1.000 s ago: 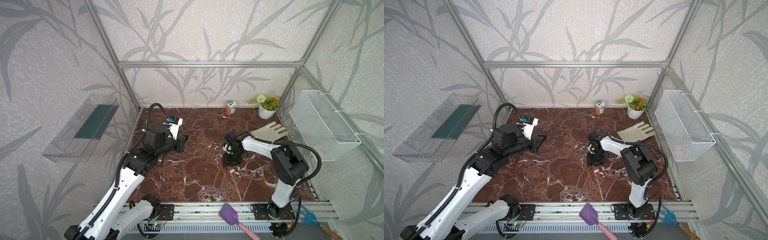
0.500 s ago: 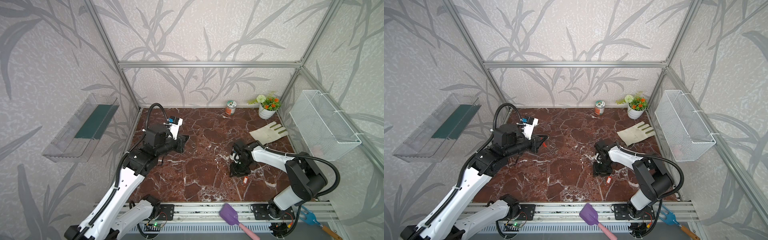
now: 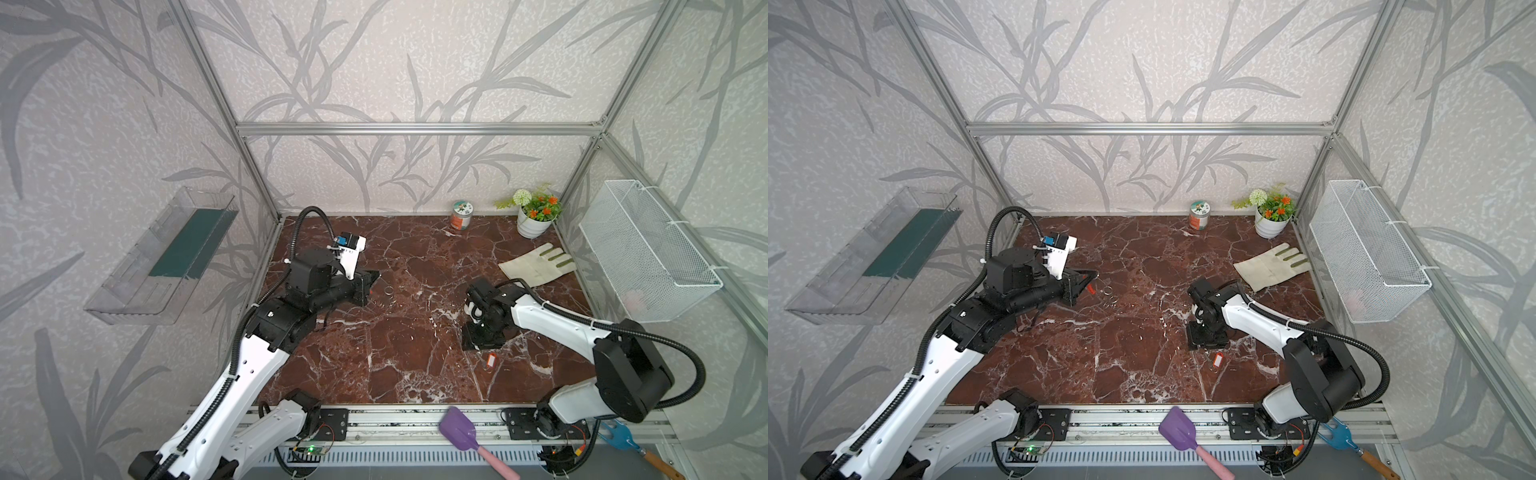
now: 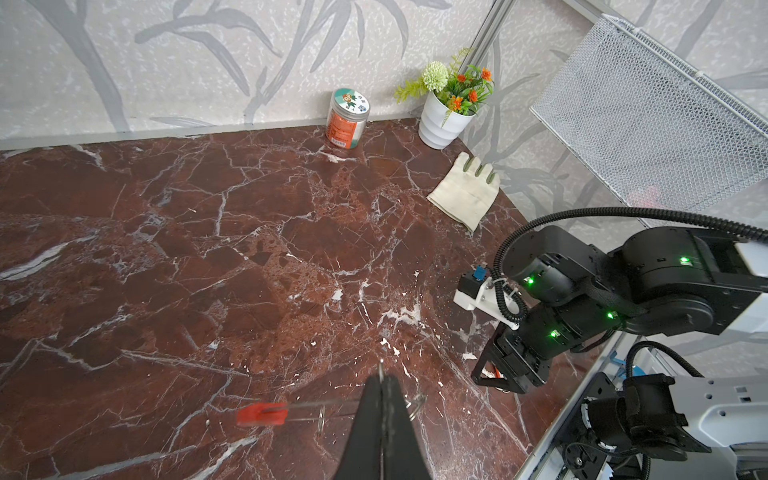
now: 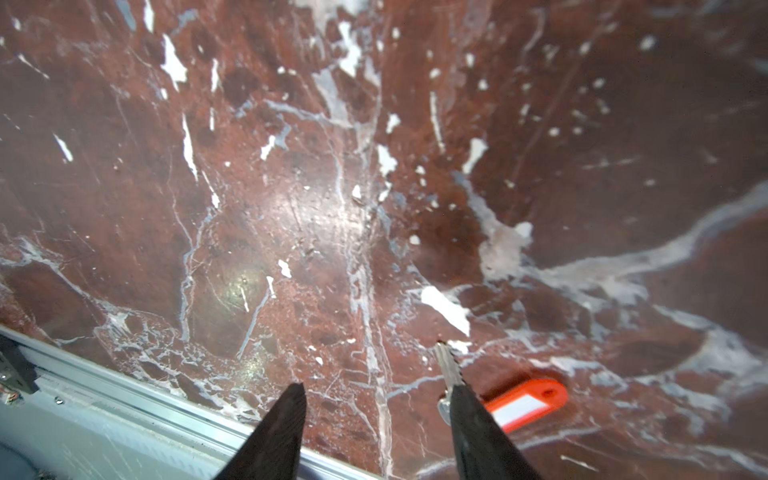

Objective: Put the keys on the keyring

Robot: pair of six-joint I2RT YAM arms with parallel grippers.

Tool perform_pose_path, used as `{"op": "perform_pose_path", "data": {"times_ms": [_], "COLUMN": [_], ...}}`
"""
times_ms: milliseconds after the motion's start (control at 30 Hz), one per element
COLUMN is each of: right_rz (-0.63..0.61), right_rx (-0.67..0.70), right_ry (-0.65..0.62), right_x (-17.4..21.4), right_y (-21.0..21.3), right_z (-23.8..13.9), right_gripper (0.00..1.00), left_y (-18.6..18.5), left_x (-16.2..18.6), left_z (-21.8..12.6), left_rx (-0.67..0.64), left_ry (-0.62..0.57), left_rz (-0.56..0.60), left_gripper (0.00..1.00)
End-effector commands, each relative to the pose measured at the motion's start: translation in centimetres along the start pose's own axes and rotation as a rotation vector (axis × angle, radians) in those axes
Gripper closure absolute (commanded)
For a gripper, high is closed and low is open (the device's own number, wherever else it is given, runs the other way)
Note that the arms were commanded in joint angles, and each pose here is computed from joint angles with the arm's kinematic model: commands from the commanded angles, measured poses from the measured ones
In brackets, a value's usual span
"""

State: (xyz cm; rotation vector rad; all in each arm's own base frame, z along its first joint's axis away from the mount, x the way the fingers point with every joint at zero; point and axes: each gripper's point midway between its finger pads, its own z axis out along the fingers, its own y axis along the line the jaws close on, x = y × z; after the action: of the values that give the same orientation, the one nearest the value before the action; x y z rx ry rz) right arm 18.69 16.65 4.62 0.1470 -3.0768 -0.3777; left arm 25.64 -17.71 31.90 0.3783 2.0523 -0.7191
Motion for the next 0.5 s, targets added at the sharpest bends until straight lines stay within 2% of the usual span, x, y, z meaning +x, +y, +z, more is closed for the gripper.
{"op": "perform_pose_path", "data": {"times_ms": [0, 167, 267, 467], "right_rz": [0.095, 0.160, 0.159, 0.146], "right_rx": [0.133, 0.133, 0.135, 0.030], "right_ry": [0.027, 0.021, 0.042, 0.055], "right_x": [2.1, 2.6, 2.5, 1.1], "right_y": [-3.7, -5.2, -5.3, -3.1], "right_z": [0.0, 0.7, 1.4, 2.5], "right_gripper": [0.39, 0.35, 0.35, 0.35], "left_y": [-0.3, -0.5, -0.6, -0.5], "left_x": [-0.3, -0.5, -0.8, -0.8], "left_z": [-0.5, -0.2, -0.2, -0.2], "left_rx": [0.009, 0.023, 0.026, 0.020], "left_ry": [-0.029, -0.024, -0.025, -0.021], "left_rz": [0.015, 0.015, 0.018, 0.022], "left_gripper": [1.00, 1.00, 1.00, 1.00]}}
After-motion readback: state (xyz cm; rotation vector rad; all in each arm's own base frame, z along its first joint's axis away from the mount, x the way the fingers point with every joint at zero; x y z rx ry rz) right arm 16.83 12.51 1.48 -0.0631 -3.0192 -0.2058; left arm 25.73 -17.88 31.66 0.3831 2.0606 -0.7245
